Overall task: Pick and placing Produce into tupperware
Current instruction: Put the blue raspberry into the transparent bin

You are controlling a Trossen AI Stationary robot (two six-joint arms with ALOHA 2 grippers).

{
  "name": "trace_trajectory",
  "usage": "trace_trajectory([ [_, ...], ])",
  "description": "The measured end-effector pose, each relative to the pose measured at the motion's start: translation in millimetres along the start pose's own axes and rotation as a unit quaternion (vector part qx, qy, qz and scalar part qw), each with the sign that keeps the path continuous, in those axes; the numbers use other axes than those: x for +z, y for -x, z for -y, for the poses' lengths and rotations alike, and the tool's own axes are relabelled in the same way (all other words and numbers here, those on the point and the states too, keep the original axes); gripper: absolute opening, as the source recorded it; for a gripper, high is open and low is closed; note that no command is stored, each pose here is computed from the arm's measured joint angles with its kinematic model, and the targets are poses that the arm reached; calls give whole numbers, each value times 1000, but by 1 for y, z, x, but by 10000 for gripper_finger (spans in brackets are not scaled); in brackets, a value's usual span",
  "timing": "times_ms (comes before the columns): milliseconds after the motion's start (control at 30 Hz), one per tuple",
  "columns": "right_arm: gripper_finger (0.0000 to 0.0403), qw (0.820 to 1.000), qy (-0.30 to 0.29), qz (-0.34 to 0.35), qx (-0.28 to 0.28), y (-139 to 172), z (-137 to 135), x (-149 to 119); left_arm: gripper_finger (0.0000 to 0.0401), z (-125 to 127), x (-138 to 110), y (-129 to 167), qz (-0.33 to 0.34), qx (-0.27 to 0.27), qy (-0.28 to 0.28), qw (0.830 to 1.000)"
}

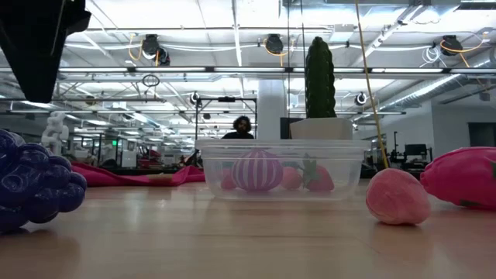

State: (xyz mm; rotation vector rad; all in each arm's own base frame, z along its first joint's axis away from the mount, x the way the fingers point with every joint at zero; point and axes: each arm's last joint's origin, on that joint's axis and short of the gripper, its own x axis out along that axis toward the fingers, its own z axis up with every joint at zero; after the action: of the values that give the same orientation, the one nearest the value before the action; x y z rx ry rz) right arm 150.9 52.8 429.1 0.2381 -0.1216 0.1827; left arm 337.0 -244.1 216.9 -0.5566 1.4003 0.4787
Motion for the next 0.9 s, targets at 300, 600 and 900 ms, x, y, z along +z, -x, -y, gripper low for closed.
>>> trace_trajectory([
  [300,208,1000,0,0,0,0,0,0,384,-4,-1,-12,7,12,3,1000],
  [600,208,1000,0,0,0,0,0,0,383,-12,-8,-41,-32,9,9,999],
  [900,208,1000,0,0,0,0,0,0,380,-18,-10,-61,-30,2,8,1000],
])
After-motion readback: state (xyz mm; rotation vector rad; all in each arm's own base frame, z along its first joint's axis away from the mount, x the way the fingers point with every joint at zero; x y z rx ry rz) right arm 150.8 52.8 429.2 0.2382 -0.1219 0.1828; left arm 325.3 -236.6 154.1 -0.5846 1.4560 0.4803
